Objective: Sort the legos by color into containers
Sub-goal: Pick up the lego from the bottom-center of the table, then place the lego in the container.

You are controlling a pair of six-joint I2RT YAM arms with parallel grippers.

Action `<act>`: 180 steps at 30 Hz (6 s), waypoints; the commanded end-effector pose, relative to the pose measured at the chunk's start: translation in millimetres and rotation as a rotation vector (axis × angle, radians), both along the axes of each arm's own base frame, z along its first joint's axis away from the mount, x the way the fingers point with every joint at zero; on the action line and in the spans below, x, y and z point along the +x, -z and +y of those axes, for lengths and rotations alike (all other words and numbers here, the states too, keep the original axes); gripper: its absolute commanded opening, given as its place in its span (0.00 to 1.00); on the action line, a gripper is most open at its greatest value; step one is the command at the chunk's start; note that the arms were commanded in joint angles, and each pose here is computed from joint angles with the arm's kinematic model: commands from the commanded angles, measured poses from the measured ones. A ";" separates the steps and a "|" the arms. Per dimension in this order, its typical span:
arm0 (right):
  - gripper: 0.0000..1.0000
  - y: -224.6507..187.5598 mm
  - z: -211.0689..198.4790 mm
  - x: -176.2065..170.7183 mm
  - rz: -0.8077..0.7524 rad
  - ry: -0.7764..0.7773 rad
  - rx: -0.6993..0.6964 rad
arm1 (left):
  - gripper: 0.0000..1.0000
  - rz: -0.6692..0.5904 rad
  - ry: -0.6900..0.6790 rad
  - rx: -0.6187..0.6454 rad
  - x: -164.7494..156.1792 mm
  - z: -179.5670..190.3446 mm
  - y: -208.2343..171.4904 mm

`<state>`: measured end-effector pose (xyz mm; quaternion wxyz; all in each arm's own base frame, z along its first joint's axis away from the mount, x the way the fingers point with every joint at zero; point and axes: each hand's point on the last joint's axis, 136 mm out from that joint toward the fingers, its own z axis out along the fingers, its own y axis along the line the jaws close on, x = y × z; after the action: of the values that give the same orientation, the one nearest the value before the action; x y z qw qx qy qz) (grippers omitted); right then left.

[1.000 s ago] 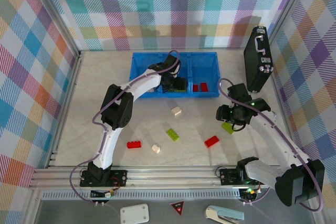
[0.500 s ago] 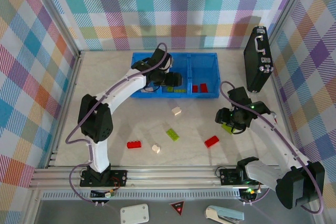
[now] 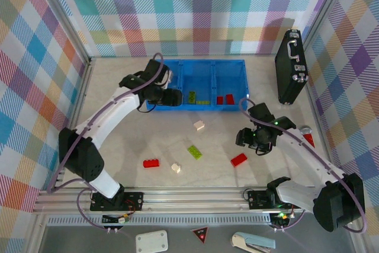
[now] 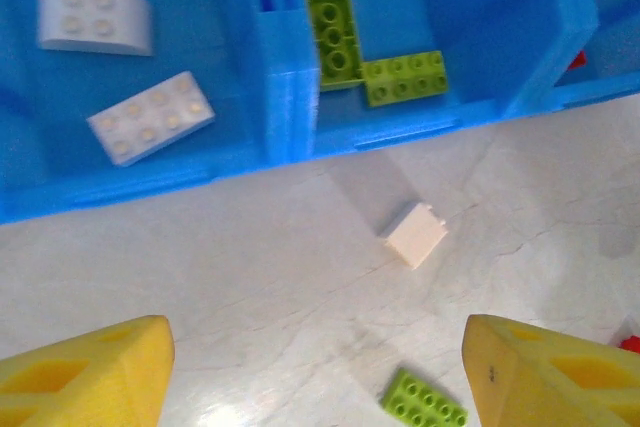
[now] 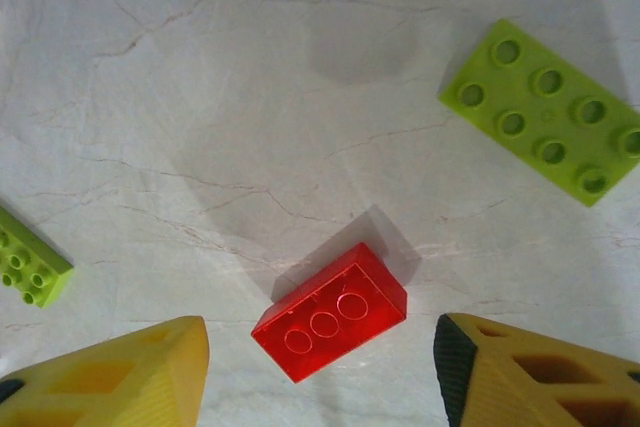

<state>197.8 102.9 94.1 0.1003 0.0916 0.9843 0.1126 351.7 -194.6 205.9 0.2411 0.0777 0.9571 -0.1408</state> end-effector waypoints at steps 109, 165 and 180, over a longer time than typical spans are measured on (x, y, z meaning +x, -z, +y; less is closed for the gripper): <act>0.67 -41.5 43.7 129.5 -0.076 -0.192 -0.241 | 0.75 0.097 -0.041 0.181 -27.6 90.1 76.3; 0.72 -15.9 59.3 293.4 -0.081 -0.209 -0.140 | 0.75 0.134 -0.038 0.187 -25.7 89.1 87.6; 0.72 -60.7 41.9 253.0 -0.107 -0.191 -0.160 | 0.75 0.115 -0.035 0.161 -26.7 86.2 79.3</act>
<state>468.8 149.4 135.9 0.1436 -0.0134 0.9882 0.0520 324.4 -109.5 112.4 0.1682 0.0727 0.9817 -0.0521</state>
